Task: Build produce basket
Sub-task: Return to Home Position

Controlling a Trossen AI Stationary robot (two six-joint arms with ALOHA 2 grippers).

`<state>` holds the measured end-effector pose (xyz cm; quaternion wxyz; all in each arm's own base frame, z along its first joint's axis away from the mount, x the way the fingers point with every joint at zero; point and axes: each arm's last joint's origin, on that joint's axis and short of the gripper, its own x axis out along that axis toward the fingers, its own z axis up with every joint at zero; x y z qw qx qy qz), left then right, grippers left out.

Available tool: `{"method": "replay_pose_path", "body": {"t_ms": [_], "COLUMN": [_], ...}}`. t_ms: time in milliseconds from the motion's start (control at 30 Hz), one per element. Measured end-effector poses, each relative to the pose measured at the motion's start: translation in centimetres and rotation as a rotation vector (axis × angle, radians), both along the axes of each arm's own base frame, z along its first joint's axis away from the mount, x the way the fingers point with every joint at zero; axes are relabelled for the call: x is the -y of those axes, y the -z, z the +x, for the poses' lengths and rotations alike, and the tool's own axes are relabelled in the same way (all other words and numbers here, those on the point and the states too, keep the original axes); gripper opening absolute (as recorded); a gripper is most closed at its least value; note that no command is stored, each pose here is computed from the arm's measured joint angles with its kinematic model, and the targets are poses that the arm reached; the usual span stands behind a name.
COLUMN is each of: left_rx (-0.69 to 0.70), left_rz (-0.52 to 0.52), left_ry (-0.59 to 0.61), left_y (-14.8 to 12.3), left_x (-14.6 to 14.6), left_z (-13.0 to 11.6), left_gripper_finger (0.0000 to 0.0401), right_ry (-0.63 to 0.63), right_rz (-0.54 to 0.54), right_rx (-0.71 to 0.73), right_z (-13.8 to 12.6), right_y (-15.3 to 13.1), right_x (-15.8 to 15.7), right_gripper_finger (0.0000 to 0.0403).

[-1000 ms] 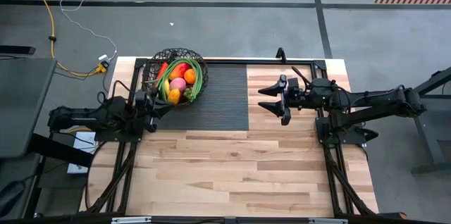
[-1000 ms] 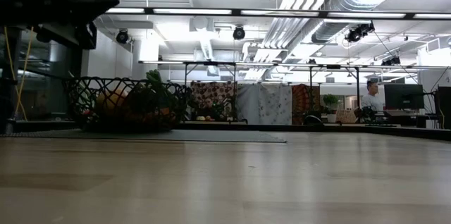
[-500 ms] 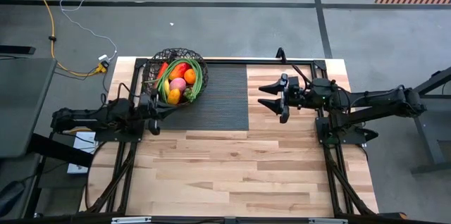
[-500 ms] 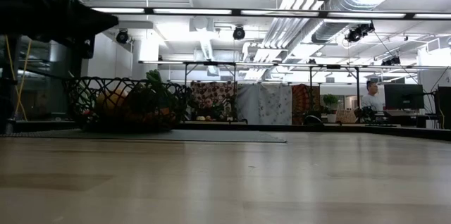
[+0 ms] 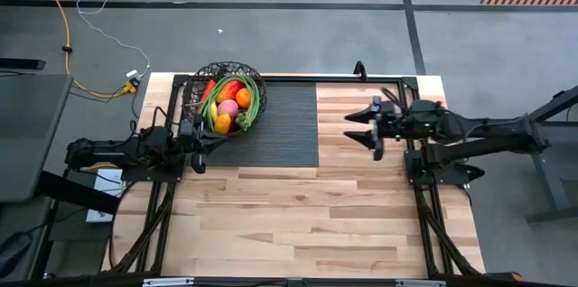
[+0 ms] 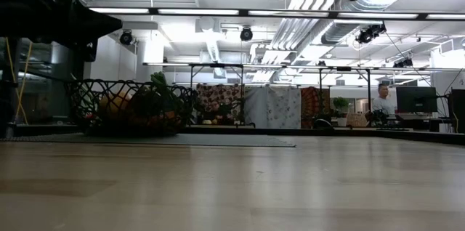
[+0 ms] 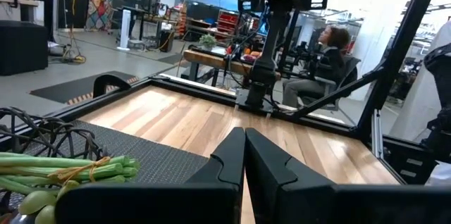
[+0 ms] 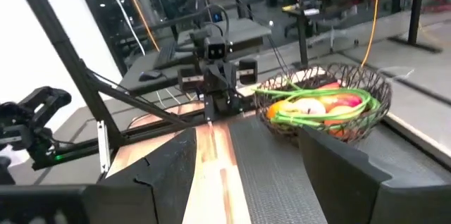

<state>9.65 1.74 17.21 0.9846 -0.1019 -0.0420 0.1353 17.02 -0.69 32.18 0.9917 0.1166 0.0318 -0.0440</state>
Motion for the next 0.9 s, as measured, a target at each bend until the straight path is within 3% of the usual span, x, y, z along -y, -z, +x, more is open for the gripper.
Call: {"method": "replay_pose_path", "body": {"t_ms": [167, 400, 667, 800, 900], "left_rx": [0.0, 0.0, 0.0, 0.001, 0.0], "left_rz": [0.0, 0.0, 0.0, 0.0, 0.0], "left_ry": [0.0, 0.0, 0.001, 0.001, 0.002], "left_y": [0.0, 0.0, 0.0, 0.0, 0.0], "left_x": [0.0, 0.0, 0.0, 0.0, 0.0], "left_z": [0.0, 0.0, 0.0, 0.0, 0.0], "left_gripper_finger": [0.0001, 0.0001, 0.0001, 0.0001, 0.0001], "right_ry": [0.003, 0.015, -0.038, -0.067, -0.005], "right_rz": [-0.054, -0.075, -0.097, -0.04, -0.038], "right_rx": [0.04, 0.199, 0.231, 0.273, 0.331], "right_z": [-4.1, -9.1, -9.7, -8.7, -8.2], "right_y": [-1.0, -2.3, -2.0, 1.1, 3.6], "right_x": [-0.1, -0.3, -0.4, -0.5, -0.3], "right_gripper_finger": [0.0243, 0.0243, 0.0243, 0.0243, 0.0243]}}
